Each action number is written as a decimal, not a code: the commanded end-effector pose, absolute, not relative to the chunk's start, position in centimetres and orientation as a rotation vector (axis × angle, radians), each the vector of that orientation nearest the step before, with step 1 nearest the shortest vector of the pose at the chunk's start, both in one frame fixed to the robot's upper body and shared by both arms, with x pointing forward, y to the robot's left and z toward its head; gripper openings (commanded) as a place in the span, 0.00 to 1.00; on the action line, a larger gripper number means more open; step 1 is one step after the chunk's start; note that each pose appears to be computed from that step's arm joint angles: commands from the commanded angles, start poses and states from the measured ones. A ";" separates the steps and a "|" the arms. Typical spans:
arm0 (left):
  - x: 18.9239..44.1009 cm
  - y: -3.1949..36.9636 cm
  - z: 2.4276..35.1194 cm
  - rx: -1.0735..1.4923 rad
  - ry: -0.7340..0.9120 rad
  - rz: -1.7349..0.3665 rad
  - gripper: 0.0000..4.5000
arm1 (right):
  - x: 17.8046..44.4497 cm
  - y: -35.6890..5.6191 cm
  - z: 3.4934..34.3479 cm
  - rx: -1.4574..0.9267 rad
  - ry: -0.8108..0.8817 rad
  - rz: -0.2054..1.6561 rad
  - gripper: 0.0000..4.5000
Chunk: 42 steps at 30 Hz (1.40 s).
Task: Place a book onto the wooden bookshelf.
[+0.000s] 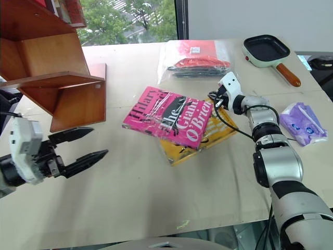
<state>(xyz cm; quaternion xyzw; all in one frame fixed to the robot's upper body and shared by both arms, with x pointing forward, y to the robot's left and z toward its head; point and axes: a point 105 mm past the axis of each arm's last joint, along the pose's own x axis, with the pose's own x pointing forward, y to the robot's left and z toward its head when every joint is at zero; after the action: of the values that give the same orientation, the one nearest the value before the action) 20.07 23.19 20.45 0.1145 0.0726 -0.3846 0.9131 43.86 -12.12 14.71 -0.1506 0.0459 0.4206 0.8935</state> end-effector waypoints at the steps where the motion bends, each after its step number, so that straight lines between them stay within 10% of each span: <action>1: 19.3 23.1 21.1 0.267 0.141 -0.797 1.00 | 43.1 -10.8 16.1 -0.321 0.062 1.005 0.01; 42: 19.0 22.4 18.3 0.225 0.211 -0.802 1.00 | 37.3 -7.9 15.1 -0.324 0.028 1.403 0.01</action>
<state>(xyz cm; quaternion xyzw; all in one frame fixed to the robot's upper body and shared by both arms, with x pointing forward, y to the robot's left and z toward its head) 19.13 22.59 17.36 0.0920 0.1193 -0.3903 0.9083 37.39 -8.27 14.00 -0.1422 0.0374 0.6398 0.7543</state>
